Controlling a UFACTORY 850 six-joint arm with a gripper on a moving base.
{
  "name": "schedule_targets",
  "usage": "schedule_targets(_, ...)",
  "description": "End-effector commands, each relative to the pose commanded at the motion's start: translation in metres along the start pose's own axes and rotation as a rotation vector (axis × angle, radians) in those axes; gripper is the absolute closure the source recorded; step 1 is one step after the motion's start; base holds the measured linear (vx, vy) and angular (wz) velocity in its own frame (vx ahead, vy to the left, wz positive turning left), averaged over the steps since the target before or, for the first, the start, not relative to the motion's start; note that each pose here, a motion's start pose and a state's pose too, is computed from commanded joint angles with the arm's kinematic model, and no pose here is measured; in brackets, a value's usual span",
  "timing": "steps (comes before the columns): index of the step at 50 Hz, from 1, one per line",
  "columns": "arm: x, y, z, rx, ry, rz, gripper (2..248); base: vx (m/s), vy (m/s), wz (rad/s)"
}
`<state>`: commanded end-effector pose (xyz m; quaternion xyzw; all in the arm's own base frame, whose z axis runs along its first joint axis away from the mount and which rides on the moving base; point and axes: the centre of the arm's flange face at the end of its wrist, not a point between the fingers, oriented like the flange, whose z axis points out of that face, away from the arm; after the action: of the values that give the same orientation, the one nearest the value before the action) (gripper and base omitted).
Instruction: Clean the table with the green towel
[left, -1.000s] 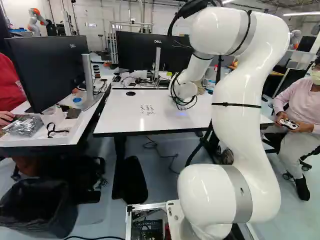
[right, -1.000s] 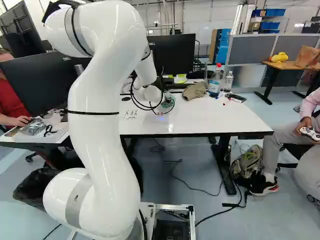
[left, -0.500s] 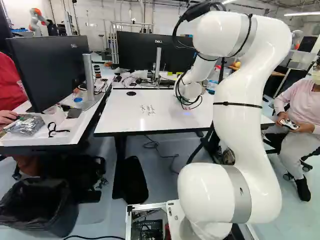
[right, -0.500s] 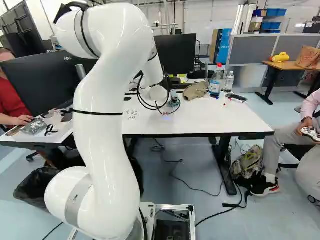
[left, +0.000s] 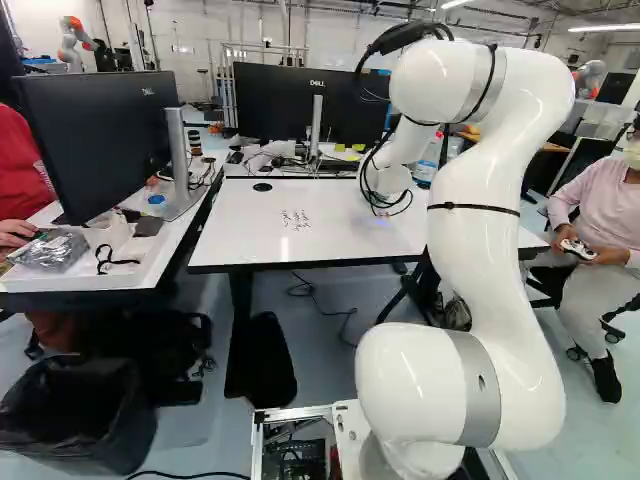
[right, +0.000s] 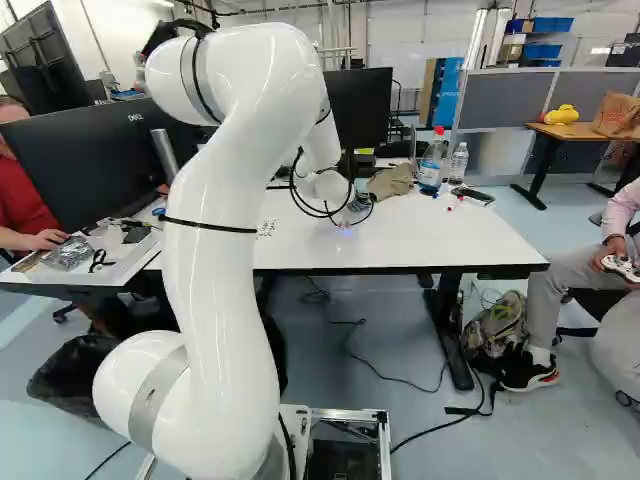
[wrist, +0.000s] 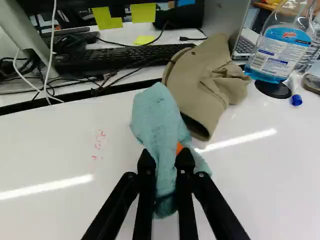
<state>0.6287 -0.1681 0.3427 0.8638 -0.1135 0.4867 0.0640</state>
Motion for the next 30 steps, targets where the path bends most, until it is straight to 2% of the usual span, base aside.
schedule_targets(15, 0.010, 0.001, 0.025, -0.002, 0.024, 0.001, 202, 0.000, 0.000, 0.000)
schedule_targets(30, 0.017, -0.017, 0.042, 0.021, 0.041, -0.012, 202, 0.000, 0.000, 0.000)
